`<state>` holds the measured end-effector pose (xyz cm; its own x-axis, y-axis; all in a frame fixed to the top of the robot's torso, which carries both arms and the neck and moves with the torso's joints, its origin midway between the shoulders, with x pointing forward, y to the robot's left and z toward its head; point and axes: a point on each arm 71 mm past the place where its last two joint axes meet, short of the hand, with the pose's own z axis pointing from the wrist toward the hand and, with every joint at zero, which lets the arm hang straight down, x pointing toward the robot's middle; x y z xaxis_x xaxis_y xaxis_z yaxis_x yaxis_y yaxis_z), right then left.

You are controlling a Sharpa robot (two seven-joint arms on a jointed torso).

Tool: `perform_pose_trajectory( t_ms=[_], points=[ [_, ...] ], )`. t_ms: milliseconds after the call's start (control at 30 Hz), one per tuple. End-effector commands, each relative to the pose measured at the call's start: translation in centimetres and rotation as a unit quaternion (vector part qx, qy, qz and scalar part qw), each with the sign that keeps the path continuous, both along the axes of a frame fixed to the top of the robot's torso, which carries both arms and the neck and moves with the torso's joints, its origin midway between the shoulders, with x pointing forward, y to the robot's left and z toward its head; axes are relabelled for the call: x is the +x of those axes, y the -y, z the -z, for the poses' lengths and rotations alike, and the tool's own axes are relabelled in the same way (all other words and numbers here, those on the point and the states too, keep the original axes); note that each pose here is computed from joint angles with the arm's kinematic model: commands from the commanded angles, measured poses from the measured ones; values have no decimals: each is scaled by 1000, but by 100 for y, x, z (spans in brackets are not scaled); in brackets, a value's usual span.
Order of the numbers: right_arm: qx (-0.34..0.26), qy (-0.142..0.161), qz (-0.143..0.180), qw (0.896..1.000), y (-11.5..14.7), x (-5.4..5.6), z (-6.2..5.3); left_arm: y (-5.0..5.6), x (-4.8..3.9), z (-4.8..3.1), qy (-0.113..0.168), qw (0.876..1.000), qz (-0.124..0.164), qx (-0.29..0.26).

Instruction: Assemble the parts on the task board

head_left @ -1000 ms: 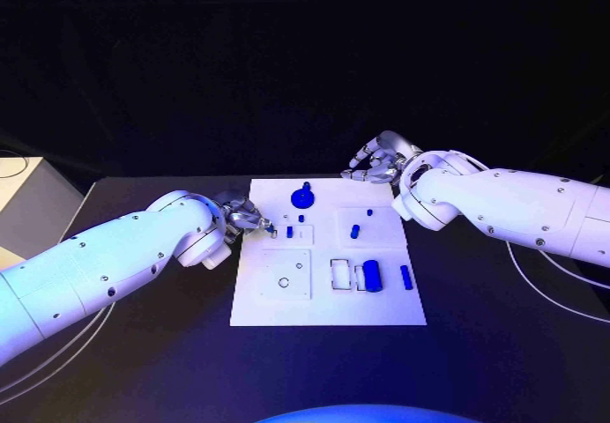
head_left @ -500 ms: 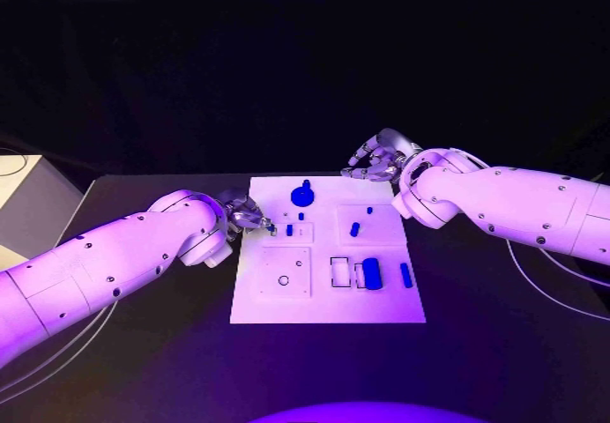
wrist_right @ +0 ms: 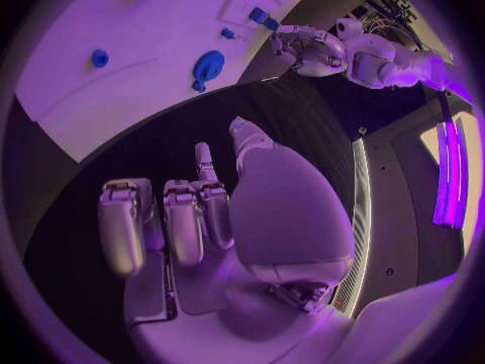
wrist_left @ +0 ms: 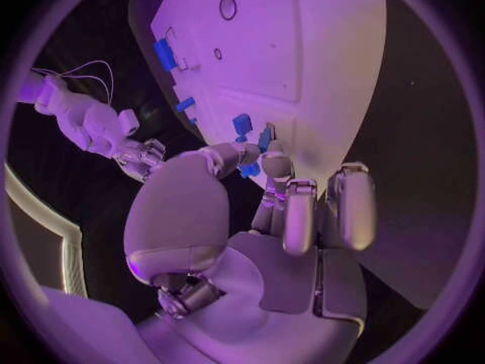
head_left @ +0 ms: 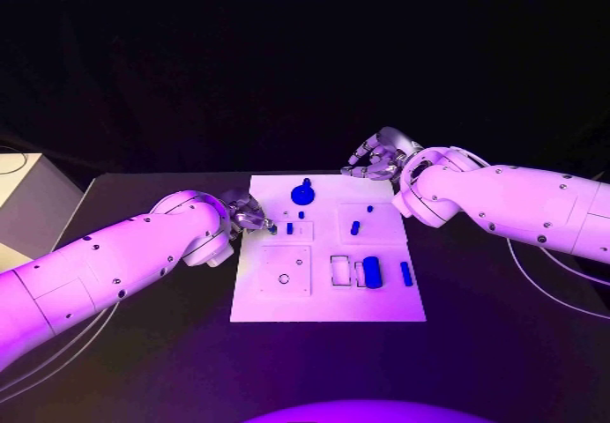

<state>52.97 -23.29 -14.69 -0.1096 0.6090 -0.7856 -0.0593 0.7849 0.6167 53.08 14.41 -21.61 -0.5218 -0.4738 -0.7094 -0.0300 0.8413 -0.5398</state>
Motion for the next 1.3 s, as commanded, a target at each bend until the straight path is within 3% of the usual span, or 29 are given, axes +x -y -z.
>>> perform_pose_trajectory(
  t_ms=[33,1300],
  points=[
    [-4,0,-9,1000,-14,-5,2,27,-5,-1,7,1000,14,10],
    [-4,0,-9,1000,-14,-7,2,57,-10,51,-6,999,26,28]
  ],
)
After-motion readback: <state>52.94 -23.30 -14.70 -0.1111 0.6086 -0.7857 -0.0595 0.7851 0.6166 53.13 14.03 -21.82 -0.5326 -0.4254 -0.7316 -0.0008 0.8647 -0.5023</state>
